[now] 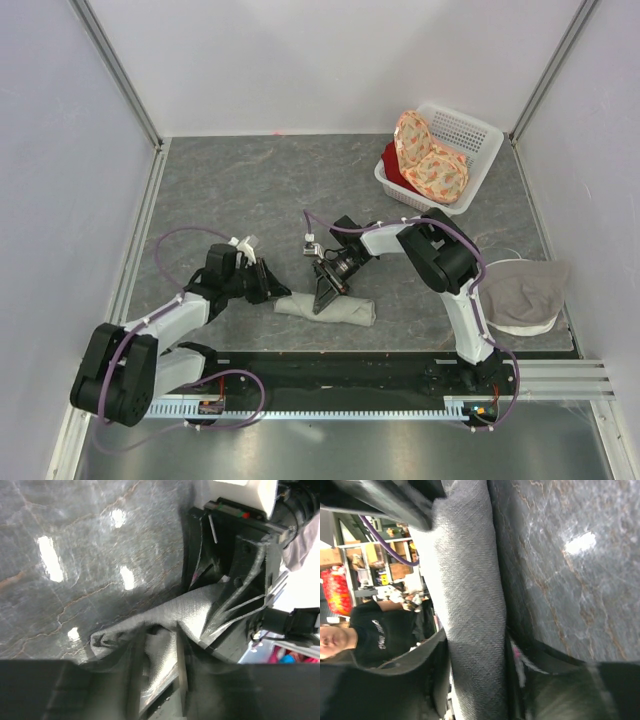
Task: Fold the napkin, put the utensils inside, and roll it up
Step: Roll the napkin with the utensil
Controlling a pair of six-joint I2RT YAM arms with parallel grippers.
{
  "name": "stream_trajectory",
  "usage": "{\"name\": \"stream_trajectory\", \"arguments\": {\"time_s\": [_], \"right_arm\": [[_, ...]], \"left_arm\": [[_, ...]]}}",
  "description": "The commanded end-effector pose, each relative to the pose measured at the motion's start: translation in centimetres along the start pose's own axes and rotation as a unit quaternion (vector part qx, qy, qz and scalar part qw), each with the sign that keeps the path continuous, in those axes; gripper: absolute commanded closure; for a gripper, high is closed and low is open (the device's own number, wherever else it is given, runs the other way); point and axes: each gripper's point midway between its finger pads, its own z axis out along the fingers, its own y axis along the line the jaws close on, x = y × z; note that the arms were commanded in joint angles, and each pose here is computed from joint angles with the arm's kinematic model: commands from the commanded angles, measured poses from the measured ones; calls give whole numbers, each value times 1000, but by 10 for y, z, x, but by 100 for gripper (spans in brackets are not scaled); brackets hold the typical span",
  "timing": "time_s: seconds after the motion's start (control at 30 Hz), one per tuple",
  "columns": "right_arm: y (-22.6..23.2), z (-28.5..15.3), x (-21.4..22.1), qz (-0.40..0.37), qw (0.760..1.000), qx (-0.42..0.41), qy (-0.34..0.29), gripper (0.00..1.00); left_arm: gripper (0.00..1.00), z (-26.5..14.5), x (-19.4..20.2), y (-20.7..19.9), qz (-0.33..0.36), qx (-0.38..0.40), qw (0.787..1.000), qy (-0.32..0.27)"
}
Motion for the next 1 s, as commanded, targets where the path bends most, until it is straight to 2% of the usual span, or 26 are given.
{"name": "stream_trajectory", "arguments": {"time_s": [0.0, 0.03, 0.17, 0.37, 0.53, 0.67, 0.93, 0.97], "right_arm": [[-53, -5, -1, -12, 993, 120, -7, 45], [-51, -7, -4, -18, 992, 126, -10, 38], [-35, -25, -20, -63, 982, 175, -39, 23], [-2, -69, -47, -203, 930, 287, -104, 11], [6, -78, -52, -280, 886, 348, -123, 2], [11, -83, -52, -293, 863, 381, -153, 2], [18, -105, -45, -257, 843, 419, -217, 2], [20, -107, -44, -255, 842, 420, -223, 2]], "left_arm": [[89, 6, 1, -5, 5, 24, 1000, 8], [97, 7, -2, -4, 3, 18, 1000, 5], [98, 11, -2, 7, -11, -16, 1000, 18], [98, 17, -9, 7, -7, -19, 999, 28], [98, 21, -12, 8, -6, -22, 999, 33], [98, 28, -19, 10, -1, -28, 999, 36], [98, 38, -31, 13, 5, -39, 998, 40], [91, 38, -33, 13, 6, -42, 998, 36]]}}
